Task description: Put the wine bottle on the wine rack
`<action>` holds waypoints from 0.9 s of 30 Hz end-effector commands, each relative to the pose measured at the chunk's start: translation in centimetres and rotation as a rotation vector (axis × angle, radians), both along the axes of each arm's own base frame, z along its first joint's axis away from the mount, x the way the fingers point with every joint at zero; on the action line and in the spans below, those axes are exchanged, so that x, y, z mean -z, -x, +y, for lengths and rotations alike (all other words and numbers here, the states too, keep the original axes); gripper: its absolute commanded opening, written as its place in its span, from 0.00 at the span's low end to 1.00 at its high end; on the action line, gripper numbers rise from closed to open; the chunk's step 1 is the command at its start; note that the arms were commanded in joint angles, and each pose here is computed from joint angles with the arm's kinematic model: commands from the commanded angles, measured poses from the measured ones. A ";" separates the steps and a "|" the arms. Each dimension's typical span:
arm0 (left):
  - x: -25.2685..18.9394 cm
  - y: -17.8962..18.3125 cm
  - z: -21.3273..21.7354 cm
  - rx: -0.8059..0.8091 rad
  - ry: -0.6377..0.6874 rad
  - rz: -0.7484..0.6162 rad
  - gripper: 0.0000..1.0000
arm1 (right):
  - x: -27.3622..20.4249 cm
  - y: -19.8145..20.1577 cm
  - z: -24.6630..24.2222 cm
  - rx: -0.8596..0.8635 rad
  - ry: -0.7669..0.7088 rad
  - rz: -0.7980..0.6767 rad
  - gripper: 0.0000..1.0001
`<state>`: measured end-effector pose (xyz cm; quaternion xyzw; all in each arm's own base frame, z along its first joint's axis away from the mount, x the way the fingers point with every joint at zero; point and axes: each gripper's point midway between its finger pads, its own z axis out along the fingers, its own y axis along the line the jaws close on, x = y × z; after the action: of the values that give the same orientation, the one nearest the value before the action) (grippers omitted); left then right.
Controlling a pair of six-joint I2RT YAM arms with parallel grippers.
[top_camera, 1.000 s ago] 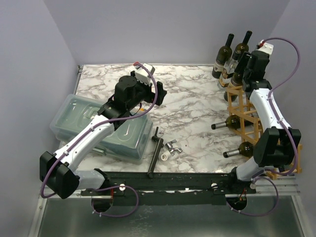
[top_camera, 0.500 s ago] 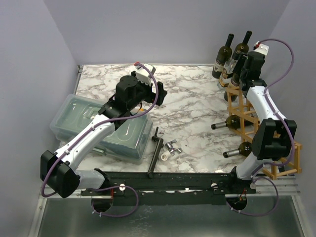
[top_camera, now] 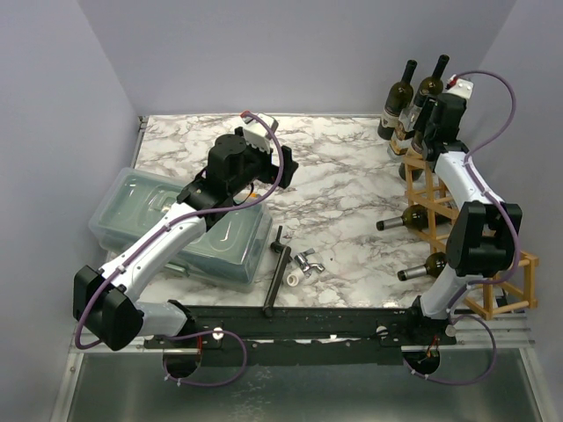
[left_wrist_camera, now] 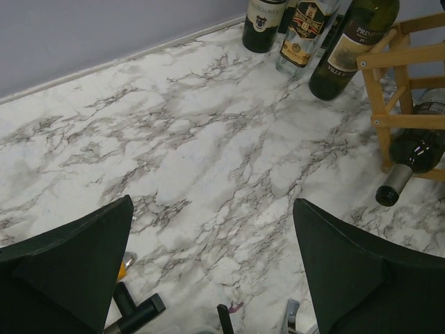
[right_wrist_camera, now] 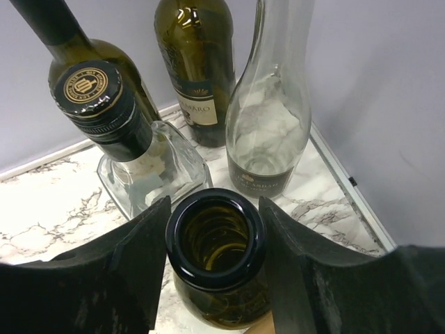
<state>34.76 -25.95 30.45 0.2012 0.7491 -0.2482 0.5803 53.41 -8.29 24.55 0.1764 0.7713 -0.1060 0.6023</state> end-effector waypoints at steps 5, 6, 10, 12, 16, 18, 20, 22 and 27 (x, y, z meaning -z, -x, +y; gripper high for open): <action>-0.9 -0.3 -0.2 0.000 0.003 -0.019 0.99 | 0.0 -0.3 -1.0 0.019 0.049 -0.024 0.42; -1.0 -0.3 -0.2 -0.003 0.003 -0.020 0.99 | 0.0 -0.2 -0.9 0.014 0.052 -0.026 0.39; -1.1 -0.4 0.2 -0.018 -0.003 -0.027 0.99 | -0.1 0.0 -0.6 -0.006 0.057 -0.028 0.30; -1.2 -0.4 0.2 -0.019 -0.002 -0.028 0.99 | -0.3 0.2 -0.5 -0.015 0.053 -0.033 0.23; -1.2 -0.3 0.1 -0.015 0.002 -0.027 0.99 | -1.2 0.5 0.5 -0.057 0.028 -0.053 0.12; -1.2 -0.3 0.1 -0.015 0.002 -0.026 0.99 | -2.0 0.7 1.2 -0.093 0.005 -0.073 0.10; -1.3 -0.3 0.1 -0.014 0.004 -0.028 0.99 | -3.0 0.9 2.3 -0.145 -0.018 -0.091 0.06; -1.2 -0.3 0.0 -0.012 0.006 -0.024 0.99 | -3.7 1.0 3.4 -0.194 -0.050 -0.105 0.03; -1.4 -0.3 0.3 -0.023 0.001 -0.032 0.99 | -5.5 2.3 4.9 -0.251 -0.117 -0.140 0.01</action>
<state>34.86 -25.89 30.35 0.2009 0.7501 -0.2451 0.5805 52.37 -5.25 24.54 0.1269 0.7841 -0.0349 0.6066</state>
